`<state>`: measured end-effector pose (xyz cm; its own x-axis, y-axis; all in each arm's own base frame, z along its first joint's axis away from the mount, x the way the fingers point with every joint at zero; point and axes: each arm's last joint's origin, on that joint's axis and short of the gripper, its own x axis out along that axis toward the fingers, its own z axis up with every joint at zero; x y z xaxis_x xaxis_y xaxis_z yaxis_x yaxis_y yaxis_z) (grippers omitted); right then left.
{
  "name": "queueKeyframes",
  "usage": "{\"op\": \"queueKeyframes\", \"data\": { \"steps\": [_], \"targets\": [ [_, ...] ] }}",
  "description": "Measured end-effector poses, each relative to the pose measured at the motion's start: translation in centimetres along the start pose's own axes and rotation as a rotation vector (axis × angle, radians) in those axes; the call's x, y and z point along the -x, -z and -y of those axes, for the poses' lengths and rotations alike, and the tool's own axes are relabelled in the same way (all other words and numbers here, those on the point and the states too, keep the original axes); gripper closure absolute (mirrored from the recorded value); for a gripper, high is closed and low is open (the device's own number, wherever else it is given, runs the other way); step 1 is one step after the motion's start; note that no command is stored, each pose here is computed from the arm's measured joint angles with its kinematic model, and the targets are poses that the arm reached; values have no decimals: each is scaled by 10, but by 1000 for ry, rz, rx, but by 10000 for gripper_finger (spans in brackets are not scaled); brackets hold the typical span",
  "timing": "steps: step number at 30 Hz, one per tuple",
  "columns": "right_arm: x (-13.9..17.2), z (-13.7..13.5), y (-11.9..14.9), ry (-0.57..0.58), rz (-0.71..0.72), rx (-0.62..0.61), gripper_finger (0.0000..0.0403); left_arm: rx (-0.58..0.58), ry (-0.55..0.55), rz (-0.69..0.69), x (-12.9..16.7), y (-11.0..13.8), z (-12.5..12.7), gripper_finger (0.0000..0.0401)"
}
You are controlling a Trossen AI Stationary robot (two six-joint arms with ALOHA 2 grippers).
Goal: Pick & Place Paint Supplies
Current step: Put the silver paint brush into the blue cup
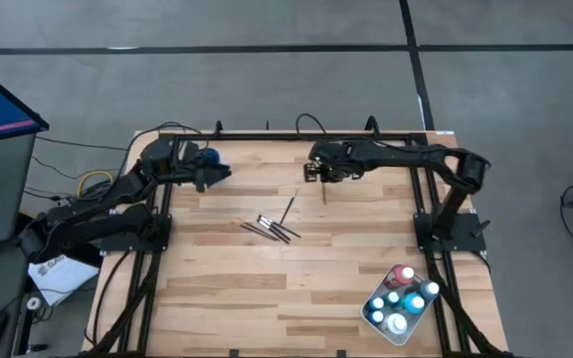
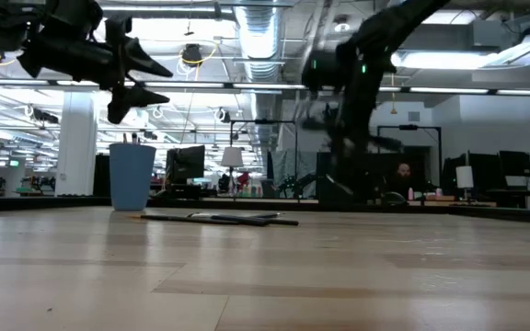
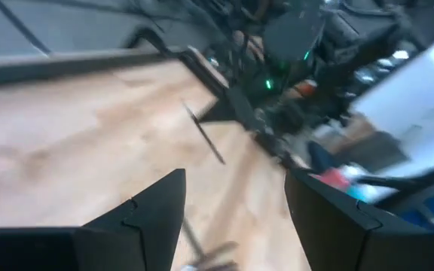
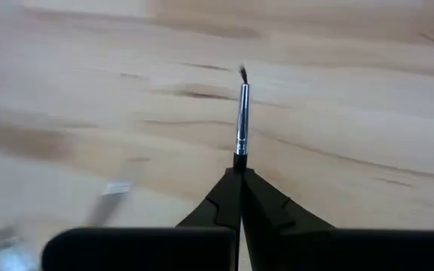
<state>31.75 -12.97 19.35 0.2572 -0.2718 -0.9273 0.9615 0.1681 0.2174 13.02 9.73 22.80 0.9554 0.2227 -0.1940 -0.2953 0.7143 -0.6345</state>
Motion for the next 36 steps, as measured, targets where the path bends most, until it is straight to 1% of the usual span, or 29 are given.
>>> {"op": "queueKeyframes", "data": {
  "steps": [3, 8, 14, 16, 18, 21, 24, 26, 31, 36],
  "targets": [
    [22, -14, 5, -141, 64, 12, 402, 17, 81, 3, -5, -4, 2, 182],
    [52, -39, 18, -372, 150, 48, 402, 52, 181, 76, -15, -15, 4, 180],
    [73, -68, 32, -629, 249, 106, 402, 122, 260, 113, -28, -22, 1, 180],
    [78, -74, 34, -680, 269, 111, 402, 144, 282, 112, -33, -22, -1, 180],
    [82, -79, 33, -712, 282, 108, 402, 155, 291, 90, -38, -21, -5, 180],
    [86, -83, 31, -718, 293, 128, 402, 178, 274, 55, -45, -17, -11, 180],
    [92, -86, 30, -743, 310, 135, 402, 176, 280, 45, -52, -14, -14, 180],
    [91, -86, 30, -735, 306, 137, 402, 168, 293, 53, -55, -13, -13, 180],
    [90, -86, 31, -736, 305, 137, 402, 141, 331, 74, -65, -17, -4, 184],
    [90, -86, 31, -735, 304, 139, 403, 83, 382, 50, -85, -25, 10, 185]
  ]
}}
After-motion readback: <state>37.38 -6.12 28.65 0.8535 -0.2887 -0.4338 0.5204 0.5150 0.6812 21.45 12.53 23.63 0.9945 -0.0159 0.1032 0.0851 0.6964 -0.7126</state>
